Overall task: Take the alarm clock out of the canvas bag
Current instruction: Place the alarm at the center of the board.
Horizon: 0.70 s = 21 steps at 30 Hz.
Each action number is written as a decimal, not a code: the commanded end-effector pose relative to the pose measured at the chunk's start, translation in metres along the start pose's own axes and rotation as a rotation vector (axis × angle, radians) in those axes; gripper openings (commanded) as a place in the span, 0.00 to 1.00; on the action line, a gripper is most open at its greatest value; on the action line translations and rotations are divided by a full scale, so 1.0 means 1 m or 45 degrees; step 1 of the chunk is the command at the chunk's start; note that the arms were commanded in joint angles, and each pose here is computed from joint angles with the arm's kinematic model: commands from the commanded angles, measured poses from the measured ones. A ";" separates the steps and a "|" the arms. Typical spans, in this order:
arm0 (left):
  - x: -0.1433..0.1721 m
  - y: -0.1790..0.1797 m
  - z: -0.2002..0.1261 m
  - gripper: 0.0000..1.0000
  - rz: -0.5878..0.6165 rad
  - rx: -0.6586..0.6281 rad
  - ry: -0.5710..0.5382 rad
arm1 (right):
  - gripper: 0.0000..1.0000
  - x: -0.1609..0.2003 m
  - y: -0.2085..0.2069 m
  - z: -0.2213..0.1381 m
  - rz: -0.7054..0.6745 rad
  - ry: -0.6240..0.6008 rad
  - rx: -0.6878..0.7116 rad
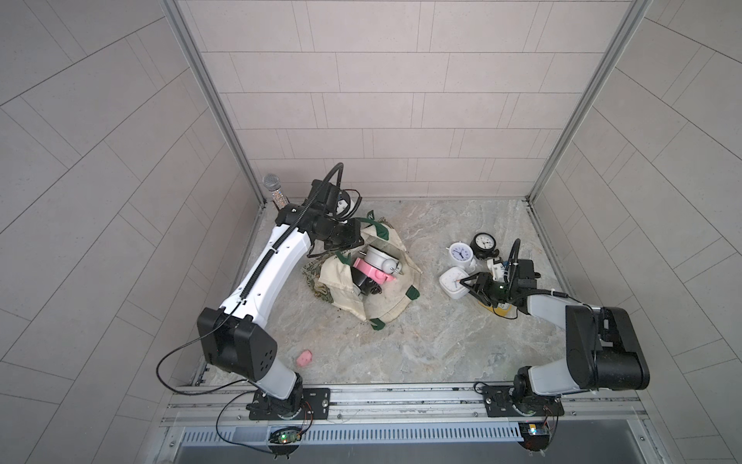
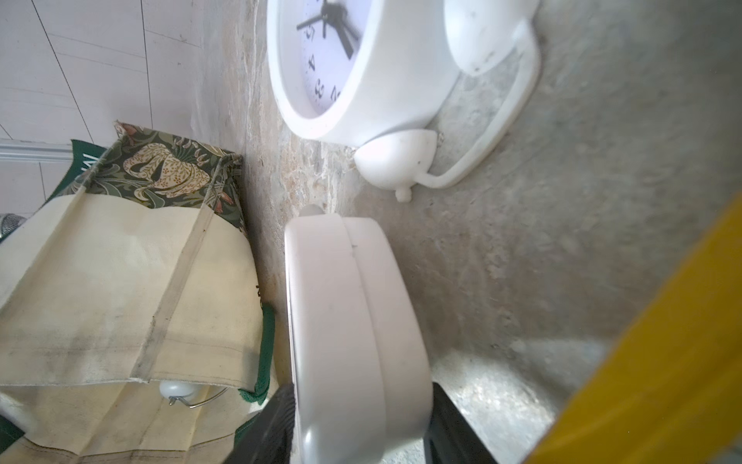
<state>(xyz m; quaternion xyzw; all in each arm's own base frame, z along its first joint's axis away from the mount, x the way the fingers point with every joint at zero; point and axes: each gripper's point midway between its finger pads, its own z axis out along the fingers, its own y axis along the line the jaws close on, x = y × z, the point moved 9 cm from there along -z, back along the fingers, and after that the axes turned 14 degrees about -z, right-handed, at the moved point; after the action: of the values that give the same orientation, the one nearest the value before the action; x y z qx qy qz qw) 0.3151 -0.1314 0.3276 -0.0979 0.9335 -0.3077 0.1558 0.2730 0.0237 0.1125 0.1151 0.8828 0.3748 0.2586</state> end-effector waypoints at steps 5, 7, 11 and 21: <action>0.003 -0.004 -0.012 0.00 0.019 0.045 -0.035 | 0.59 0.006 -0.009 -0.009 -0.005 0.021 0.139; 0.003 -0.003 -0.013 0.00 0.019 0.034 -0.039 | 0.61 0.006 -0.009 -0.013 -0.011 0.014 0.159; 0.003 -0.004 -0.014 0.00 0.013 0.049 -0.038 | 0.63 0.006 -0.009 -0.021 -0.022 0.002 0.193; 0.004 -0.006 -0.019 0.00 0.015 0.059 -0.055 | 0.61 -0.011 0.020 -0.051 -0.159 -0.080 0.188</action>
<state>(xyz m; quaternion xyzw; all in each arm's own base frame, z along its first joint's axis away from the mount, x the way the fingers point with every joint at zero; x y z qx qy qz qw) 0.3141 -0.1309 0.3281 -0.0991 0.9326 -0.3090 0.1577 0.2543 0.0051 0.1377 0.1109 0.9051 0.3043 0.2756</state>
